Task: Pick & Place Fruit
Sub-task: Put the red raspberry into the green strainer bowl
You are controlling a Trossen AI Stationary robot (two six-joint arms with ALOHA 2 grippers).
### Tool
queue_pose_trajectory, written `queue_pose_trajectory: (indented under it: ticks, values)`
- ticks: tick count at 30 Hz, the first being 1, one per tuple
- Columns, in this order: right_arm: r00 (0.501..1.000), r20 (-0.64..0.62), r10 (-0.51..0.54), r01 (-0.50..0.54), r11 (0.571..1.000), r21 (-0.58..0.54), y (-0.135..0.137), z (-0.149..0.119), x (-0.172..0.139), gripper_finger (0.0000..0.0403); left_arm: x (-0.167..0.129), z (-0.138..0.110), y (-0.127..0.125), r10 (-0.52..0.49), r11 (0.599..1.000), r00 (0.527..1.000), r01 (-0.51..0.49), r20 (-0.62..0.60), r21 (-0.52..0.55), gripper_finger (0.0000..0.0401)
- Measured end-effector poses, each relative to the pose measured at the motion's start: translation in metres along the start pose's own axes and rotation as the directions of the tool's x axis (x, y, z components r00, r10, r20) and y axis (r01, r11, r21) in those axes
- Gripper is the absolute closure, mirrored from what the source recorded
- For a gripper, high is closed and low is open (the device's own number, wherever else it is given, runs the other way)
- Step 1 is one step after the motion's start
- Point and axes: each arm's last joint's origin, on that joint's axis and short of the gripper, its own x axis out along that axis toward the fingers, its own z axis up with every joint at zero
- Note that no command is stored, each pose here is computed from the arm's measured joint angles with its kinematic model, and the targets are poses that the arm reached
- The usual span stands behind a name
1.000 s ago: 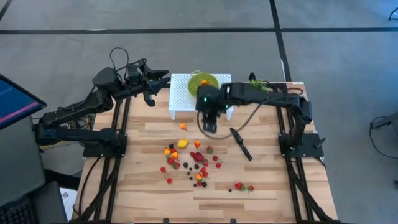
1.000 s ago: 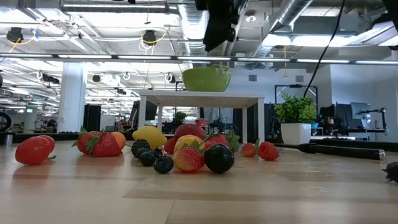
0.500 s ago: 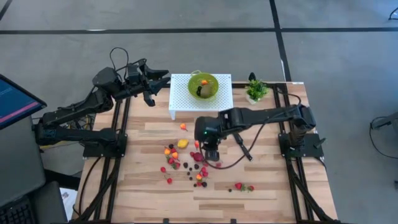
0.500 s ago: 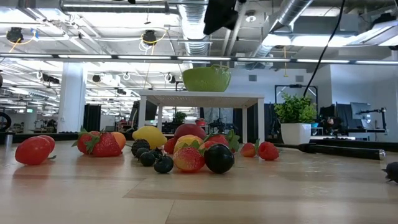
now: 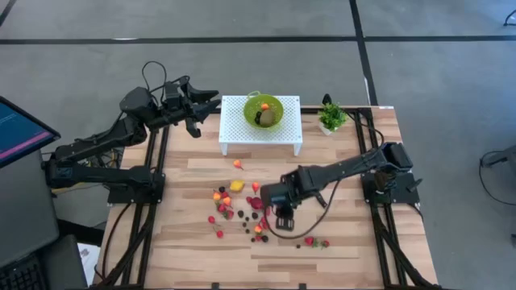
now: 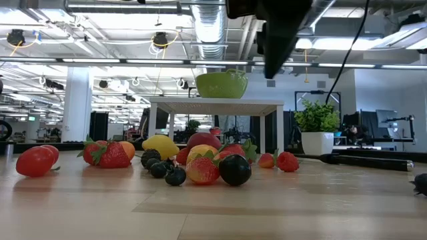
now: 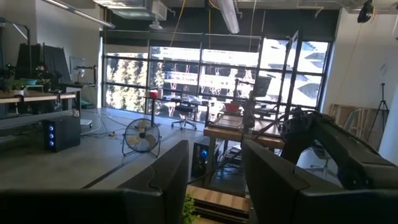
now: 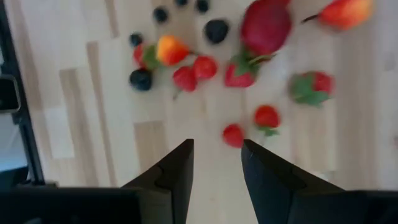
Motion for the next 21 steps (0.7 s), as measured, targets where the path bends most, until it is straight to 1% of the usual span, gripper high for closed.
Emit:
queue_pose_trajectory:
  ticks: [7,13,17,21]
  values:
    - [1.000,-0.016,0.001,-0.002,0.999,-0.053,0.012,-0.016,0.022,0.0274,0.000,0.000,0.000,0.000,1.000,1.000,0.000,0.001,0.000,0.0259]
    - [1.000,-0.023,-0.004,0.002,0.995,-0.098,0.007,-0.025,0.040,0.0274,0.000,0.000,0.000,0.000,1.000,1.000,0.000,0.001,0.000,0.0259]
    - [1.000,0.001,0.003,-0.003,0.996,-0.089,0.000,-0.027,0.052,0.0274,0.000,0.000,0.000,0.000,1.000,1.000,0.000,0.002,0.000,0.0259]
    - [0.999,0.043,0.018,-0.014,0.997,-0.081,-0.003,-0.024,0.057,0.0274,0.000,0.000,0.000,0.000,1.000,1.000,0.000,0.002,0.000,0.0259]
